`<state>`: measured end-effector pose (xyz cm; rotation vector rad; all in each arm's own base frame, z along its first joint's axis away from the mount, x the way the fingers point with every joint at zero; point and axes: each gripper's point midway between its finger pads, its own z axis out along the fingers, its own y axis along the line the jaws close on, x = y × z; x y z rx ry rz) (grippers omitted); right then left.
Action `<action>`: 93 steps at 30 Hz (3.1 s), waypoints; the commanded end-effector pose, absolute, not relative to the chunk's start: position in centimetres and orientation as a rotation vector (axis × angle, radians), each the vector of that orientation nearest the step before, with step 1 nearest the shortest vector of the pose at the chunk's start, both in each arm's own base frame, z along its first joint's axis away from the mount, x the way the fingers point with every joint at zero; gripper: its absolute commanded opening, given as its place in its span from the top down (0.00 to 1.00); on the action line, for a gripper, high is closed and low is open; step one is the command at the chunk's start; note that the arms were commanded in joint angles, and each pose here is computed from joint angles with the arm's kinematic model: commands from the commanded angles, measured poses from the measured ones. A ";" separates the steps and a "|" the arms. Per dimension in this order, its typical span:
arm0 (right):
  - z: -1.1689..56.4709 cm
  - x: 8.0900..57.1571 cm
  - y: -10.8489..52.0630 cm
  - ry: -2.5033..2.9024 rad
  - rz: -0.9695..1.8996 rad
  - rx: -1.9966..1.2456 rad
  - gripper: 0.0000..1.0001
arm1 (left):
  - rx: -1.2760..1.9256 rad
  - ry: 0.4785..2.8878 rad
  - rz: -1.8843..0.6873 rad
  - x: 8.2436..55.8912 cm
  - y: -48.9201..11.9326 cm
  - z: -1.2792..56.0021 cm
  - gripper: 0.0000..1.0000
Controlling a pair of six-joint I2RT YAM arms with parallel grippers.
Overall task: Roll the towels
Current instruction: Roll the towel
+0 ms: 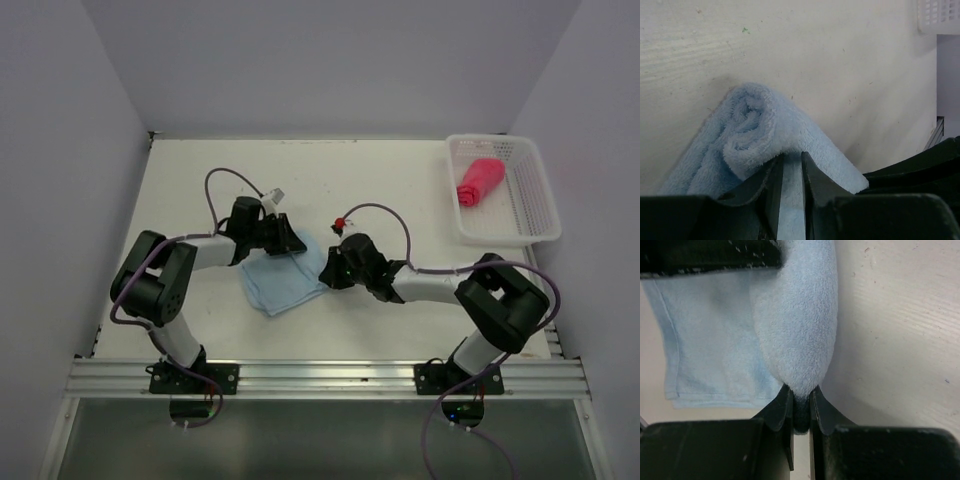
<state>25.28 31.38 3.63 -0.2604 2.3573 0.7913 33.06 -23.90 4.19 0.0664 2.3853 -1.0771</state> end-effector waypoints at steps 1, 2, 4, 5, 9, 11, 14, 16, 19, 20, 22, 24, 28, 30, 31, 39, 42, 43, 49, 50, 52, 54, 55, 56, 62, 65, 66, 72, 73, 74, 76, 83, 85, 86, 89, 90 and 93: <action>3.4 25.6 27.8 2.342 0.418 -0.424 1.00 | 0.007 2.289 -1.027 35.7 -22.7 8.5 0.74; 3.6 25.7 27.4 2.329 0.368 -0.437 1.00 | 0.004 2.288 -1.025 35.7 -22.7 8.9 0.72; 4.2 25.8 26.8 2.286 0.251 -0.475 1.00 | -0.006 2.258 -1.032 36.2 -22.6 10.6 0.71; 4.2 25.7 26.5 2.281 0.214 -0.492 1.00 | -0.007 2.243 -1.045 36.2 -22.7 11.2 0.71; 5.2 25.4 27.0 2.244 0.123 -0.544 1.00 | -0.018 2.169 -1.112 36.1 -23.2 13.9 0.71; 5.4 25.6 26.7 2.222 0.045 -0.542 1.00 | -0.025 2.123 -1.149 36.0 -23.4 15.4 0.71; 6.0 25.2 27.4 2.196 -0.019 -0.570 1.00 | -0.018 2.092 -1.196 35.5 -23.8 16.5 0.74; 6.1 25.0 28.0 2.181 -0.075 -0.579 1.00 | -0.006 2.088 -1.204 35.1 -24.3 16.7 0.75; 5.9 24.6 29.3 2.172 -0.091 -0.608 1.00 | 0.024 2.115 -1.199 34.4 -25.4 15.7 0.80; 5.8 24.5 29.7 2.170 -0.091 -0.617 1.00 | 0.028 2.130 -1.194 34.3 -25.7 15.3 0.82; 5.7 24.1 30.4 2.158 -0.109 -0.639 1.00 | 0.032 2.171 -1.185 33.7 -26.2 13.6 0.85; 5.9 23.7 31.2 2.143 -0.108 -0.653 1.00 | 0.035 2.192 -1.188 33.1 -26.6 12.5 0.88; 6.2 23.4 31.3 2.106 -0.202 -0.665 1.00 | 0.047 2.232 -1.194 32.8 -27.2 10.5 0.90; 6.1 23.3 31.8 2.101 -0.238 -0.669 1.00 | 0.060 2.241 -1.185 32.5 -27.6 10.1 0.92; 6.0 23.2 31.5 2.100 -0.274 -0.677 1.00 | 0.066 2.251 -1.174 32.5 -27.6 9.6 0.93; 5.2 22.6 32.6 2.113 -0.278 -0.706 1.00 | 0.066 2.408 -0.990 30.5 -25.3 4.4 0.94; 5.0 22.2 33.3 2.141 -0.225 -0.722 0.96 | 0.044 2.458 -0.944 29.6 -24.1 2.6 0.95; 5.3 22.1 33.5 2.143 -0.205 -0.719 0.92 | 0.034 2.465 -0.939 29.5 -23.8 2.2 0.95; 7.1 21.4 34.7 2.162 -0.076 -0.711 0.69 | 0.002 2.485 -0.935 28.8 -22.8 0.7 0.97; 8.5 21.3 34.8 2.152 -0.027 -0.695 0.60 | 0.001 2.487 -0.930 28.7 -22.7 0.5 0.97; 9.8 20.9 34.8 2.140 0.045 -0.687 0.52 | -0.002 2.490 -0.928 28.5 -22.6 0.4 0.97; 12.0 20.3 34.6 2.133 0.184 -0.659 0.45 | -0.006 2.496 -0.924 28.4 -22.4 0.2 0.97; 13.0 20.4 34.9 2.120 0.255 -0.620 0.43 | -0.009 2.496 -0.922 28.3 -22.4 0.2 0.97; 13.4 20.4 34.7 2.124 0.305 -0.598 0.41 | -0.016 2.496 -0.920 28.4 -22.3 0.1 0.97; 12.6 22.7 32.0 2.235 0.717 -0.278 0.37 | -0.017 2.483 -0.932 28.2 -22.3 0.4 0.97; 11.5 22.9 32.5 2.258 0.899 -0.220 0.36 | -0.012 2.480 -0.936 28.1 -22.3 0.4 0.97; 11.2 22.7 32.8 2.275 0.959 -0.190 0.35 | -0.014 2.481 -0.941 28.1 -22.3 0.3 0.97; 8.6 22.6 33.1 2.325 1.056 -0.132 0.34 | -0.018 2.477 -0.959 27.6 -22.3 0.1 0.98; 8.3 22.7 33.1 2.325 1.053 -0.137 0.34 | -0.022 2.474 -0.963 27.6 -22.3 0.1 0.98; 7.7 22.7 33.2 2.337 1.043 -0.137 0.34 | -0.019 2.475 -0.965 27.5 -22.3 0.1 0.98; 6.9 22.7 33.2 2.349 1.037 -0.140 0.34 | -0.019 2.472 -0.968 27.5 -22.4 0.1 0.98; 5.0 22.3 33.5 2.383 1.056 -0.136 0.56 | -0.042 2.460 -0.944 28.0 -22.1 0.6 0.98; 4.8 22.1 33.4 2.387 1.061 -0.136 0.70 | -0.054 2.455 -0.945 28.2 -22.2 0.9 0.98; 4.7 22.0 33.3 2.387 1.058 -0.136 0.73 | -0.059 2.449 -0.944 28.5 -22.2 1.1 0.98; 4.8 21.8 32.8 2.380 1.038 -0.167 0.89 | -0.062 2.432 -0.948 29.5 -22.5 1.9 0.98; 4.9 21.8 32.6 2.372 1.017 -0.199 0.91 | -0.061 2.431 -0.947 29.8 -22.5 2.1 0.98; 5.2 21.8 31.6 2.354 0.921 -0.272 0.94 | -0.068 2.406 -0.941 31.4 -22.6 3.1 0.98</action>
